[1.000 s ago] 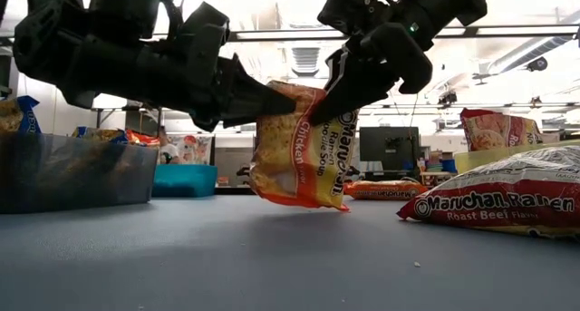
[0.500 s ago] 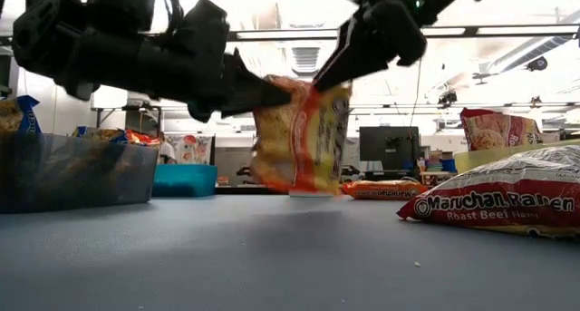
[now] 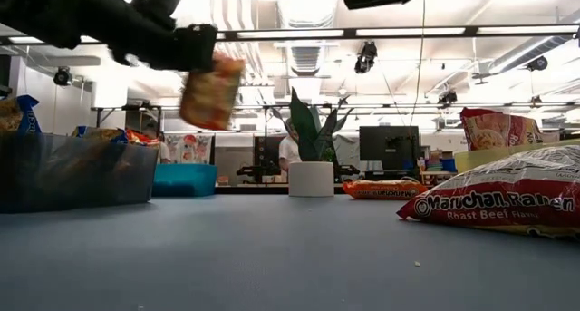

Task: Sort Maruchan noodles
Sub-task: Put the orange noodle pack into the blue bin

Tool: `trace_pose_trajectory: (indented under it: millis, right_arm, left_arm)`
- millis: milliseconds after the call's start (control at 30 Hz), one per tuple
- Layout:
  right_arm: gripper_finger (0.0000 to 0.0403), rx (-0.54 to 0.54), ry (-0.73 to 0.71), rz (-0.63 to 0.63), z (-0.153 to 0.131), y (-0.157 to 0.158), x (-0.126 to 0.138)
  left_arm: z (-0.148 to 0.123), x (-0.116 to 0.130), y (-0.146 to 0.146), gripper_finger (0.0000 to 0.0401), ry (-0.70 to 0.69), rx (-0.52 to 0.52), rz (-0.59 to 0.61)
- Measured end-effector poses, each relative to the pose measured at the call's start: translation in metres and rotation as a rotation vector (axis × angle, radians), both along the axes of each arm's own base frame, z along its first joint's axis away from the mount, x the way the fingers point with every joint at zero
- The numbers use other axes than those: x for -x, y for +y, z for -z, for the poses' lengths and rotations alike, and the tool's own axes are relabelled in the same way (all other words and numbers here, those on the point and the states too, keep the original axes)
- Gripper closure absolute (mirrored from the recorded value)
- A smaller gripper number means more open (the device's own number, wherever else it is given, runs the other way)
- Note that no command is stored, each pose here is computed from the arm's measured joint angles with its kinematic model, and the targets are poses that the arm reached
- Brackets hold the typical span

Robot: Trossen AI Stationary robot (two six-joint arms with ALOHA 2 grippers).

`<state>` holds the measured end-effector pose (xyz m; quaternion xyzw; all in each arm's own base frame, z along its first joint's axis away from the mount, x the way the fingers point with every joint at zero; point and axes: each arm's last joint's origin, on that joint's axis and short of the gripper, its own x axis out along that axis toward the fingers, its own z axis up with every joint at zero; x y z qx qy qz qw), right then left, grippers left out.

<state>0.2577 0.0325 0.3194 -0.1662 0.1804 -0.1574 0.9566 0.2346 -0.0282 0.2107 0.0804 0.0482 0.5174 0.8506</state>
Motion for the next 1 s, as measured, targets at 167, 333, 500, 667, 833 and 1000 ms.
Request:
trace_pose_trajectory:
  millis: [167,333,500,667,833,1000]
  right_arm:
    - [0.0220,-0.005,0.018,0.003,0.011,0.000,0.001]
    - [0.0220,-0.008,0.029,0.005,0.021,0.001,-0.008]
    - [0.0220,-0.003,0.049,0.005,0.030,0.003,-0.015]
    - [0.0220,0.011,0.058,0.001,0.036,0.004,-0.020]
    - [0.0220,0.012,0.061,0.002,0.038,0.004,-0.022]
    - [0.0220,0.005,0.060,0.005,0.039,0.003,-0.022]
  left_arm:
    - [-0.014,0.022,0.037,0.0313,-0.030,-0.006,-0.192]
    - [-0.006,0.040,0.078,0.0313,-0.080,0.004,-0.297]
    - [0.012,0.050,0.111,0.0313,-0.160,0.051,-0.383]
    - [0.026,0.053,0.132,0.0313,-0.140,0.070,-0.483]
    - [0.041,0.055,0.146,0.0313,-0.116,0.090,-0.554]
    - [0.052,0.057,0.156,0.0313,-0.138,0.113,-0.606]
